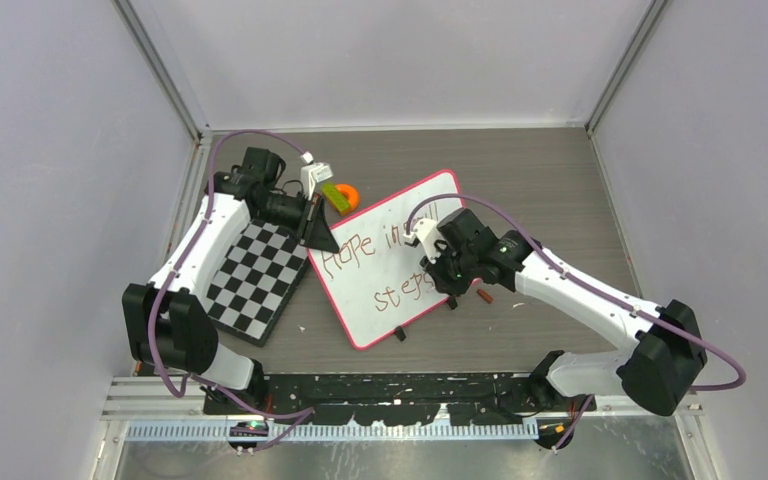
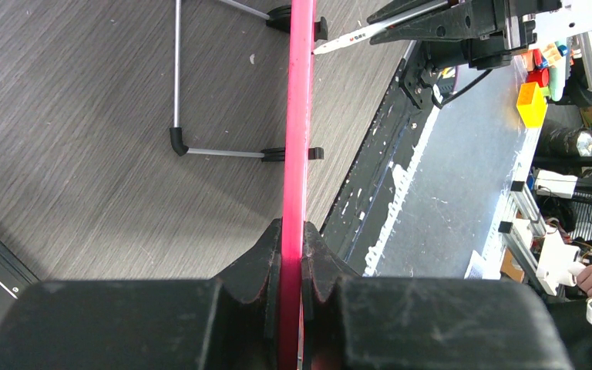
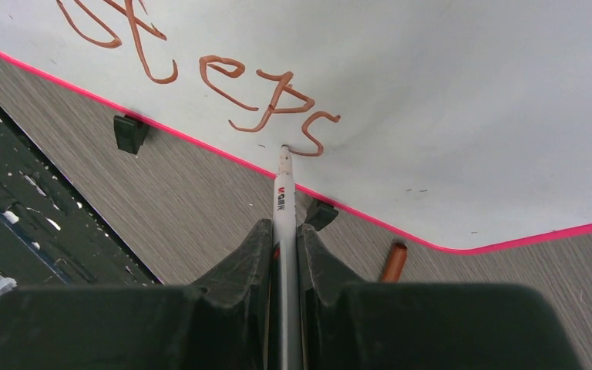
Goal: Write a sentence on the whiteboard
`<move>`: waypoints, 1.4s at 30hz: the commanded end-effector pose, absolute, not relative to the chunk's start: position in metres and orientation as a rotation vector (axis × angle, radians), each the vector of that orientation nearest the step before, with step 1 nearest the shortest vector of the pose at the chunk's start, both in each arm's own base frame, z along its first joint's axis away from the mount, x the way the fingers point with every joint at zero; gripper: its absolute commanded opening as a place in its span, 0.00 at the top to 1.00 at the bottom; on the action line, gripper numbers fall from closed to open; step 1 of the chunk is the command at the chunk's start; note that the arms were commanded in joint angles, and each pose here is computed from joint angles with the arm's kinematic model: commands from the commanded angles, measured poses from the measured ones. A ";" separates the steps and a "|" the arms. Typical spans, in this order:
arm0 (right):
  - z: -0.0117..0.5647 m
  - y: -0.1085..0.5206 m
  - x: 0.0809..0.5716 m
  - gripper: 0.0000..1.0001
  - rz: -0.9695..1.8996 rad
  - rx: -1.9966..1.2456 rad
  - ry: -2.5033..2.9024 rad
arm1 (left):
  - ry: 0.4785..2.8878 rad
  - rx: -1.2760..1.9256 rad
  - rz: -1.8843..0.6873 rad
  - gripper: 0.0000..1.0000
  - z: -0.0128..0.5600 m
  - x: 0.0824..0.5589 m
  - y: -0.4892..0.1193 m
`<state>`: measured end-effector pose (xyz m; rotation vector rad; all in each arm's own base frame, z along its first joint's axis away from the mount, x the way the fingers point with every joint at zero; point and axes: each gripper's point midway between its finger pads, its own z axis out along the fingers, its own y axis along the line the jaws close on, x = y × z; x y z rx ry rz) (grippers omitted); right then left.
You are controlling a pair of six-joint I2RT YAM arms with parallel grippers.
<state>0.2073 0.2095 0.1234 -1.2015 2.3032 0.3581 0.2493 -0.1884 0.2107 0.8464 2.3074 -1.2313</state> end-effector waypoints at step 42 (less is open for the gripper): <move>0.236 0.206 0.208 1.00 0.675 -1.017 2.160 | 2.201 0.975 -0.938 0.42 0.259 0.268 -0.170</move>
